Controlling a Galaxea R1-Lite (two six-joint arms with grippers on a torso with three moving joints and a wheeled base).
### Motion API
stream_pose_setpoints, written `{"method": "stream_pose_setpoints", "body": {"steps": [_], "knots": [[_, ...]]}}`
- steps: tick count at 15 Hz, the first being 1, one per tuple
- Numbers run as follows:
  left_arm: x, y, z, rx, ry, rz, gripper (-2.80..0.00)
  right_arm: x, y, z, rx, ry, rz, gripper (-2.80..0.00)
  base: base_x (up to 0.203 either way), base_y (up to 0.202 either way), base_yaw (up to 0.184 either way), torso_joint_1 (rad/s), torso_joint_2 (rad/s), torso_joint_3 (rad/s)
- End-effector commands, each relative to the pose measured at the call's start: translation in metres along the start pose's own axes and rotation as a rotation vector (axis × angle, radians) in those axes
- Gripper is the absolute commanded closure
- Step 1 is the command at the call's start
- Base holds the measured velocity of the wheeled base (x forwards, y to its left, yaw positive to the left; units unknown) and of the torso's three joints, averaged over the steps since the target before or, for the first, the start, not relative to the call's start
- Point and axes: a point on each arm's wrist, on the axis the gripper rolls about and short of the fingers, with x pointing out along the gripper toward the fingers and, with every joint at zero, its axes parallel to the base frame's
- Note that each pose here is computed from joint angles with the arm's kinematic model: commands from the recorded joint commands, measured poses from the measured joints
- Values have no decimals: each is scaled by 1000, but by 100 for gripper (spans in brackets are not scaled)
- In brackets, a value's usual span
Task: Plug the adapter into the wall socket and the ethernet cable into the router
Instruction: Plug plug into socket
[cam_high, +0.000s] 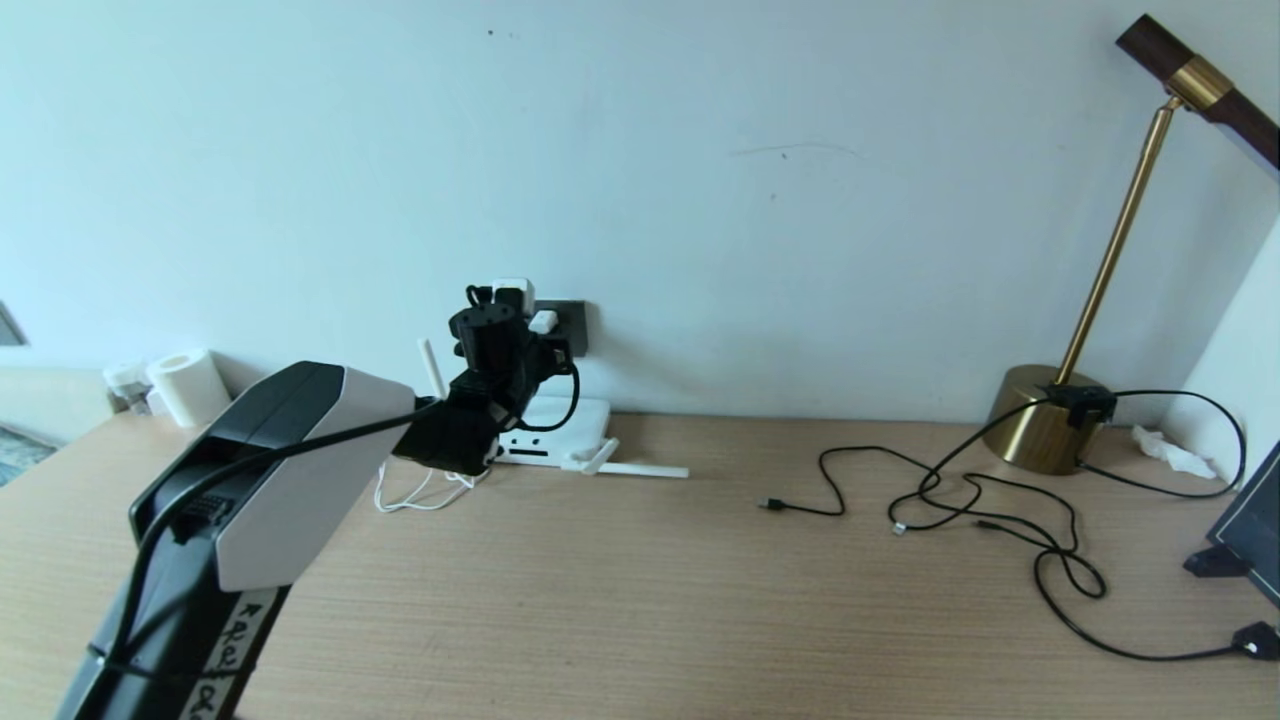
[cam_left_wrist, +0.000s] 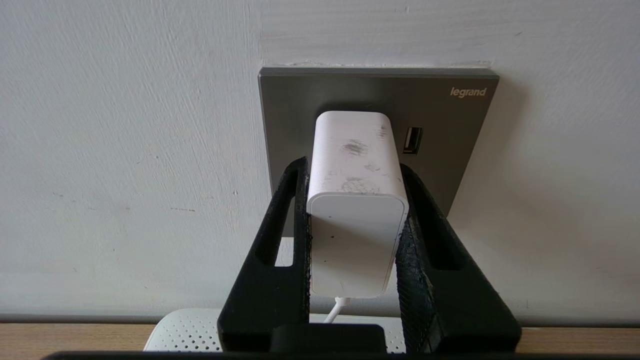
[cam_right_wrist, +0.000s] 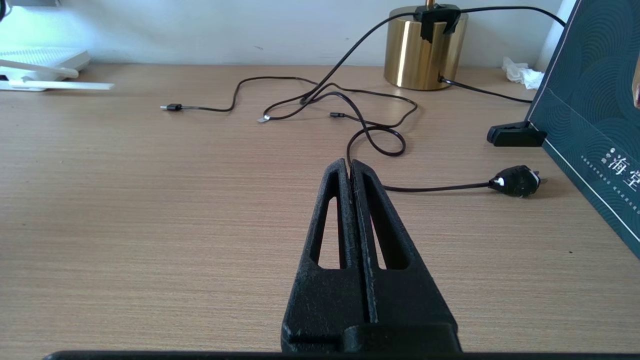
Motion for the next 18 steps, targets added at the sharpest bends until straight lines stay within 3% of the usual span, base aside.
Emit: {"method": "stream_pose_setpoints", "body": {"steps": [1,18], "knots": [[0,0,-3,1,3,3,0,1,0,-3,0,10,1,0,0,0,0,0,0,0],[3,-10,-2,-4,17,23,0,1,0,-3,0,10,1,0,0,0,0,0,0,0]]}}
